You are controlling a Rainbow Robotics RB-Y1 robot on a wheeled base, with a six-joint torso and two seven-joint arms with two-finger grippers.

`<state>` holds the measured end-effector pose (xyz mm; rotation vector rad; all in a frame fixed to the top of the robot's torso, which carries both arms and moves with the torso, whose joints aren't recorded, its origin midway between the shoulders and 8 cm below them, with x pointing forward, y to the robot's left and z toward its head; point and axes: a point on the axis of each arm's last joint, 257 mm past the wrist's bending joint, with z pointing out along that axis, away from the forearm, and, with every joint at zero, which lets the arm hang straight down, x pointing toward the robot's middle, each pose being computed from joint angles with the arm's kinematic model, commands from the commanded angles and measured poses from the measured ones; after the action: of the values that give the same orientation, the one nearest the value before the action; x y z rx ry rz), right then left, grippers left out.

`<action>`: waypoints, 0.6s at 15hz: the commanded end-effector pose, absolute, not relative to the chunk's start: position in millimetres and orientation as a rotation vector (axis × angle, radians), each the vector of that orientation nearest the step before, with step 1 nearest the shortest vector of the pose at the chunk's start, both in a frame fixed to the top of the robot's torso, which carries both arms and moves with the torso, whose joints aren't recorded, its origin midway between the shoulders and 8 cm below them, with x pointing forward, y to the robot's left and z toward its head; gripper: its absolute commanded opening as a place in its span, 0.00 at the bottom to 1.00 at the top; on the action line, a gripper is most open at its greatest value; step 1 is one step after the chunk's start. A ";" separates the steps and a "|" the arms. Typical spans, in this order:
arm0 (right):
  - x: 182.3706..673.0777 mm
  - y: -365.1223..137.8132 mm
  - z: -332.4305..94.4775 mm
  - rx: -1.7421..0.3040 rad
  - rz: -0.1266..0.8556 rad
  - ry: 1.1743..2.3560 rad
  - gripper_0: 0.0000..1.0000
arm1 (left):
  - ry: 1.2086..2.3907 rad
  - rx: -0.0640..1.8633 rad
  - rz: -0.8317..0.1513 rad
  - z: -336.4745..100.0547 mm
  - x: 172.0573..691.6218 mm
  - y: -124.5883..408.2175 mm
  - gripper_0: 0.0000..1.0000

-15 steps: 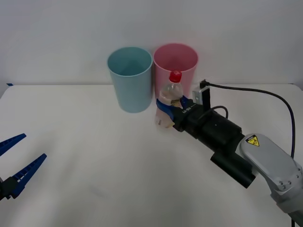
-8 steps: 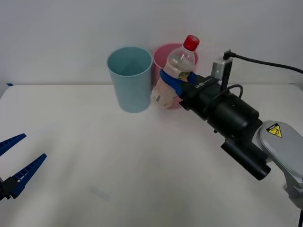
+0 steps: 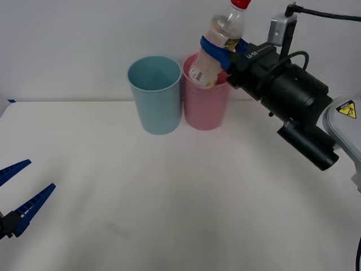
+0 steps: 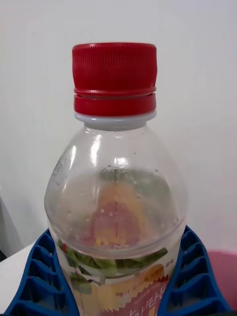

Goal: Grasp the object on the table and drop it into the matching bin: aluminum can to the light blue bin, PET bottle to the pink bin.

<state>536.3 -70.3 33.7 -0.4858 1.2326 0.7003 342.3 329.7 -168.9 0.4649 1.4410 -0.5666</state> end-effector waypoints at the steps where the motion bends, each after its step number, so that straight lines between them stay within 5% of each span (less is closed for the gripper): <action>1: 567.2 -73.0 47.3 -0.522 0.672 1.247 0.00 | 1.441 0.465 -0.567 -168.9 342.3 329.7 1.00; 9: 643.7 -82.4 41.0 -0.559 0.565 1.343 0.00 | 1.441 0.465 -0.567 -168.9 342.3 329.7 1.00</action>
<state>638.7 -82.1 43.2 -0.5538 1.3359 0.5809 342.3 329.7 -168.9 0.4649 1.4410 -0.5667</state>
